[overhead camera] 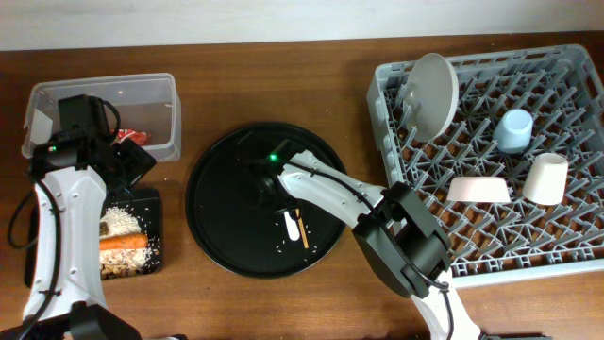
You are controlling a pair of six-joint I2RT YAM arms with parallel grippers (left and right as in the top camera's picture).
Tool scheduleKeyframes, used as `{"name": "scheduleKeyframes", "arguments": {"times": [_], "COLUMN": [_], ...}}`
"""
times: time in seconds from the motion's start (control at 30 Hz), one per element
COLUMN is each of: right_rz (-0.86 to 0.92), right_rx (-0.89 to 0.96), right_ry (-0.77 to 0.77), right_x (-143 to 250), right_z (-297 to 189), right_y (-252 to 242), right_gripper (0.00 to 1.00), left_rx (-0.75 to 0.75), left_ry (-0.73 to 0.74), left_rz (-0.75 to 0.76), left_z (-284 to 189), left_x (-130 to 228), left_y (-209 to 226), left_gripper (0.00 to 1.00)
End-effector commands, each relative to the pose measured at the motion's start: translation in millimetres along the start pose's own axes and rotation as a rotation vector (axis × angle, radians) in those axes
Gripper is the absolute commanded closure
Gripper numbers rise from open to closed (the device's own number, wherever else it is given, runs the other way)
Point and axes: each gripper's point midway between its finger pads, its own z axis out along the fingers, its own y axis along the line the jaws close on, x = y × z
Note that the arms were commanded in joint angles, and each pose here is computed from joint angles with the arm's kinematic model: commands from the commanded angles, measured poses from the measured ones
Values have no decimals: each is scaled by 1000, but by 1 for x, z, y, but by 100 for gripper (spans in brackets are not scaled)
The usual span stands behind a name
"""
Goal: Sort waste into correct bins and load items into the dishwasher rack
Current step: 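Grasp the white plastic fork on the round tray with the right gripper, then carry the fork to the rack's left edge and drop it in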
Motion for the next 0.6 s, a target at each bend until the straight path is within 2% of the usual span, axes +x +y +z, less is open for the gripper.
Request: {"name": "scheduleKeyframes", "arguments": {"times": [0.0, 0.23, 0.43, 0.57], "right_rz": [8, 71, 79, 106], "right_rx": [7, -22, -74, -112], "right_ry": [51, 17, -45, -82], "right_x": [8, -16, -42, -55], "right_z": [4, -53, -129, -162], "right_y": [-1, -19, -66, -98], "right_gripper": [96, 96, 96, 96], "left_rx": [-2, -2, -2, -2], "left_ry": [-6, -6, -6, -6], "left_rz": [-15, -15, -15, -15], "left_z": [-1, -1, -1, -1], "left_x": [-3, -3, -3, -3], "left_y": [1, 1, 1, 1], "left_gripper": [1, 1, 1, 1]}}
